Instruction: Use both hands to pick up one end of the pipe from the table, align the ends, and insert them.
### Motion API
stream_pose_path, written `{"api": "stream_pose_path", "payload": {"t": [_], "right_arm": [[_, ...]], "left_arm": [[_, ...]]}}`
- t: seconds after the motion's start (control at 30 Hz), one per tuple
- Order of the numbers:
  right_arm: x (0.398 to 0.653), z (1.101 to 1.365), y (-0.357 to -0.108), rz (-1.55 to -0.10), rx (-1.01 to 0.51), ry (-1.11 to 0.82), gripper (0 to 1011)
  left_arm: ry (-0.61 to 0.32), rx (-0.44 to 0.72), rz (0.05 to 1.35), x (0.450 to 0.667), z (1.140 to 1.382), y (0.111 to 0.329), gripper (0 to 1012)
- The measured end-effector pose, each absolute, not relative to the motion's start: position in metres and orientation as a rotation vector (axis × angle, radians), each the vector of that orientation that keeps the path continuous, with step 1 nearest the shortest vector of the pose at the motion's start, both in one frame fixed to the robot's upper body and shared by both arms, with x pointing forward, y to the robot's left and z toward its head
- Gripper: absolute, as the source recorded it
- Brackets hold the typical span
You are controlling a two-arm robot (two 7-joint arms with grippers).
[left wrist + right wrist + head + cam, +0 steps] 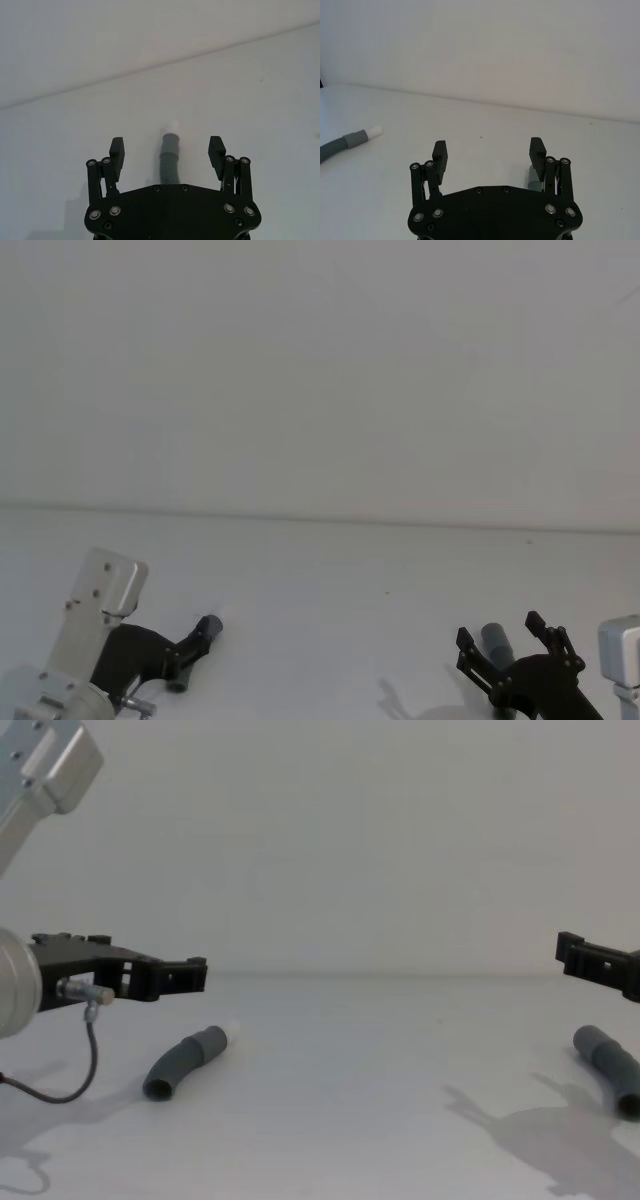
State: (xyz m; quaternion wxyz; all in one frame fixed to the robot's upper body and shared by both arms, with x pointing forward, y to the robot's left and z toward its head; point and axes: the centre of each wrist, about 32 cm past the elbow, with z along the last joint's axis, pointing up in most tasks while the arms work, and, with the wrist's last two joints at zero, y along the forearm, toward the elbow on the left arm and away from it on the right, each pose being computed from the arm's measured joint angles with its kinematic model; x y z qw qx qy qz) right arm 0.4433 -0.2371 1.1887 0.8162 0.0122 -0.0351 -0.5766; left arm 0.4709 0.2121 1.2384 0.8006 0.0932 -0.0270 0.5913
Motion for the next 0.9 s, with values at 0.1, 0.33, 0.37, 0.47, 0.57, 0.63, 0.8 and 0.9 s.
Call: {"api": "stream_pose_path", "payload": {"t": [0.1, 0.33, 0.37, 0.47, 0.57, 0.63, 0.8, 0.9], "right_arm": [[0.443, 1.189, -0.237, -1.229, 0.026, -0.075, 1000], [0.443, 1.189, -0.237, -1.23, 0.026, -0.075, 1000], [0.443, 1.189, -0.237, -1.23, 0.026, -0.075, 1000], [0.443, 1.189, -0.237, -1.23, 0.026, -0.075, 1000], [0.443, 1.189, -0.237, -1.229, 0.026, -0.075, 1000], [0.443, 1.189, -0.237, -1.23, 0.026, -0.075, 1000], [0.443, 1.189, -0.237, -1.229, 0.026, -0.075, 1000], [0.443, 1.189, -0.237, -1.229, 0.026, -0.075, 1000]], "left_arm": [[-0.048, 0.216, 1.273, 0.471, 1.241, 0.216, 1001], [-0.019, 0.239, 1.267, 0.474, 1.246, 0.221, 1001], [-0.015, 0.242, 1.266, 0.475, 1.246, 0.222, 1001], [0.003, 0.252, 1.261, 0.478, 1.246, 0.224, 1001], [0.022, 0.26, 1.252, 0.481, 1.245, 0.225, 1001], [0.034, 0.266, 1.248, 0.483, 1.244, 0.226, 1001], [0.059, 0.281, 1.244, 0.488, 1.242, 0.227, 1001], [0.073, 0.293, 1.24, 0.491, 1.241, 0.228, 1001]]}}
